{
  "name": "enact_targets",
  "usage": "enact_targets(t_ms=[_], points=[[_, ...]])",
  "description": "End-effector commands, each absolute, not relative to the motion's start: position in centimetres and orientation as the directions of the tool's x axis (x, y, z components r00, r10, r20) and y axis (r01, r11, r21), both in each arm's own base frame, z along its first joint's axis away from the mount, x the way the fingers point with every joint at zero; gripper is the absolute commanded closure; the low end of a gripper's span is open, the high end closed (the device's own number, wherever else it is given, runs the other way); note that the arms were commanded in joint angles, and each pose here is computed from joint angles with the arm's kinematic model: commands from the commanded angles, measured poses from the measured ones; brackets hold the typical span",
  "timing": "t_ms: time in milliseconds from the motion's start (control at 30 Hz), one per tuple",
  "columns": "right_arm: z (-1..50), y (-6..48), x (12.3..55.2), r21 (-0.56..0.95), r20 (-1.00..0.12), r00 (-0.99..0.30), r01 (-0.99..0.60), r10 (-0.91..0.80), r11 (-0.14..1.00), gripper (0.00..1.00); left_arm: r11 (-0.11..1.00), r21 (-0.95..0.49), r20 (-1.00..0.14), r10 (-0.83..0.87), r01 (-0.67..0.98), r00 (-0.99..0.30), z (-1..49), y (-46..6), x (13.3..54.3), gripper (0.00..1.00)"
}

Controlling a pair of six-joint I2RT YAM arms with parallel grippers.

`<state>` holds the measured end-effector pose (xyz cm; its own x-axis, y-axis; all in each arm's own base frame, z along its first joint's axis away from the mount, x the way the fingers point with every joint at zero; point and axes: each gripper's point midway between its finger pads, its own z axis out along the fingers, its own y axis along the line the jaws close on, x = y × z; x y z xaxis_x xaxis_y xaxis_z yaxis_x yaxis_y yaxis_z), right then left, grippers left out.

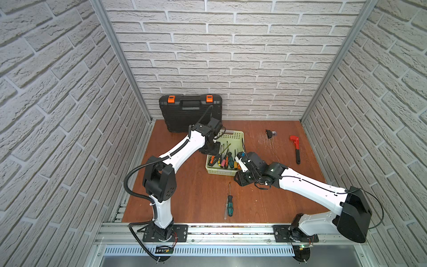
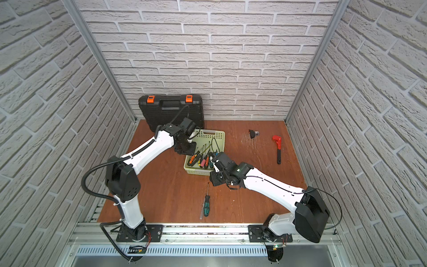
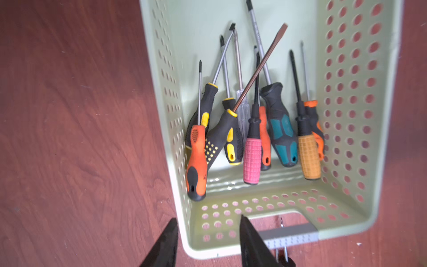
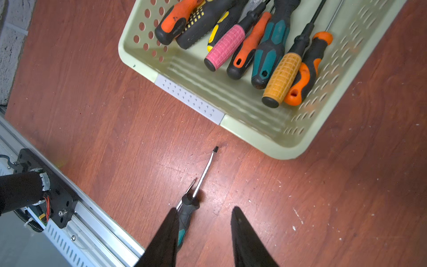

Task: Put the screwdriver in the bin
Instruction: Place the screwdriver in the bin, then pick up the screwdriver from the bottom-center of the table.

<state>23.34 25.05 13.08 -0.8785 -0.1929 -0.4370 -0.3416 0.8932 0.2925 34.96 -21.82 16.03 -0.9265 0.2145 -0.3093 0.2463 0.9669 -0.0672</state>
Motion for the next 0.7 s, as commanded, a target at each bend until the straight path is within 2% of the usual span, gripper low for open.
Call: enact_targets(t_ms=[0,267,400,667], points=[[13.2,25.2,22.0,0.290,-0.426,-0.888,-0.314,-0.172,0.904,0.57,0.969,-0.102,-0.356,0.176,0.226,-0.918,17.1,-21.5,34.0,0.55],[10.5,25.6,17.6,0.263,-0.329,-0.926,-0.279,-0.186,0.924,0.54,0.965,-0.186,-0.468,0.076,0.182,-0.881,18.9,-19.5,30.2,0.55],[9.3,27.0,16.5,0.272,-0.292,-0.936,-0.278,-0.197,0.921,0.52,0.978,-0.155,-0.505,0.045,0.141,-0.862,18.7,-17.3,28.5,0.53],[7.0,28.5,15.1,0.172,-0.221,-0.940,-0.300,-0.260,0.938,0.51,0.987,-0.139,-0.536,-0.004,0.084,-0.844,17.6,-14.0,25.7,0.53]])
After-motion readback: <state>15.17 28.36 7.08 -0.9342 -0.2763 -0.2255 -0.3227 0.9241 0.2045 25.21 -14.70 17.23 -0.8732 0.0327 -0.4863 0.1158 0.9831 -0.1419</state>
